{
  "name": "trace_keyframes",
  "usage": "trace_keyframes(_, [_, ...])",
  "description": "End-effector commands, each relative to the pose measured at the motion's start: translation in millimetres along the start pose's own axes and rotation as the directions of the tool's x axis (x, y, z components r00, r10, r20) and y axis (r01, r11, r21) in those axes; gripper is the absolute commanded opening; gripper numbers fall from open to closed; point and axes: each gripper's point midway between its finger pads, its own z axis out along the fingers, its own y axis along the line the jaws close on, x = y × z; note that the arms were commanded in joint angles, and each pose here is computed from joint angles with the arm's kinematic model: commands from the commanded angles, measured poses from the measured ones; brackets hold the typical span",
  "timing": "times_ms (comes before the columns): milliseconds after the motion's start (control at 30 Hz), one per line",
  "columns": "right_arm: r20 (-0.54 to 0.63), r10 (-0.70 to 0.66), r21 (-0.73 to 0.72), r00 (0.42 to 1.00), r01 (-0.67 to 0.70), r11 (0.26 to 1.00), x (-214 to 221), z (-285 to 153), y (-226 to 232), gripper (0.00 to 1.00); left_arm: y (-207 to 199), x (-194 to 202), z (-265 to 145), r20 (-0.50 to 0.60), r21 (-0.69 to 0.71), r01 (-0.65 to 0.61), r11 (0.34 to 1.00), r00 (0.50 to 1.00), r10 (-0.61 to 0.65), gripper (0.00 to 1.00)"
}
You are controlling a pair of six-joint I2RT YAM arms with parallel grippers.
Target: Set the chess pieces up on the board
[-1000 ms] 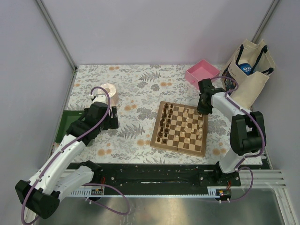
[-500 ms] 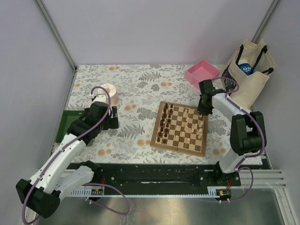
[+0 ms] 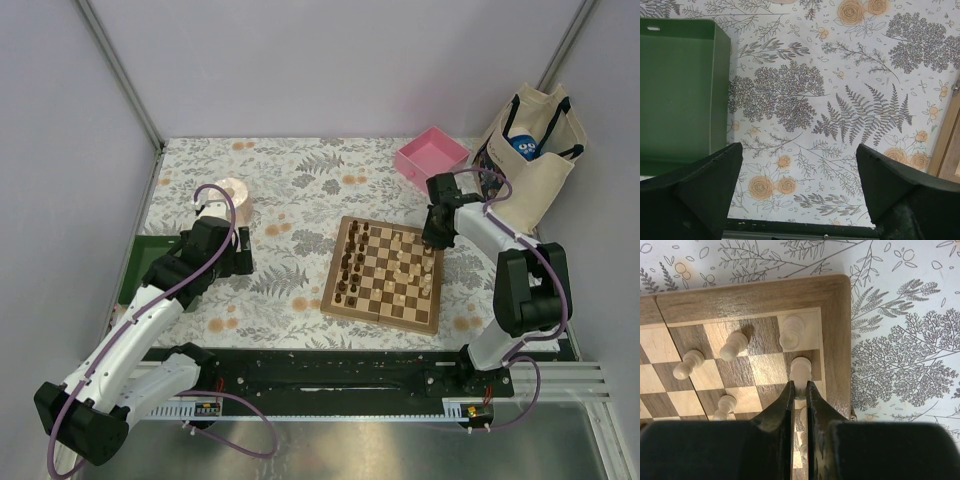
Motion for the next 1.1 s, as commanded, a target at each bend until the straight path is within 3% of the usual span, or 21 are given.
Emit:
trace_keyframes(0, [0.027, 0.028, -0.032, 0.999, -0.027, 0.999, -3, -14, 0, 0.12, -6, -14, -1, 0.039, 0.027, 0.010, 1.000, 0.999, -0.012, 0.99])
trace_keyframes(367, [0.007, 0.027, -0.021, 1.000, -0.027, 0.999, -4, -3, -1, 0.16, -5, -14, 0, 0.038, 0.024, 0.010, 1.000, 0.999, -0.011, 0.99])
trace_keyframes(467, [0.006, 0.025, -0.028, 1.000, -0.025, 0.999, -5, -2, 1, 0.26, -6, -14, 0, 0.039, 0.027, 0.009, 1.000, 0.999, -0.010, 0.99])
trace_keyframes(700, [0.002, 0.026, -0.042, 1.000, -0.026, 0.999, -7, -3, 4, 0.32, -6, -14, 0, 0.035, 0.027, 0.007, 1.000, 0.999, -0.008, 0.99])
trace_keyframes(1067, [0.112, 0.019, -0.055, 0.994, -0.013, 0.998, -36, -48, 2, 0.42, -6, -15, -1, 0.039, 0.031, 0.010, 0.999, 0.999, -0.012, 0.99])
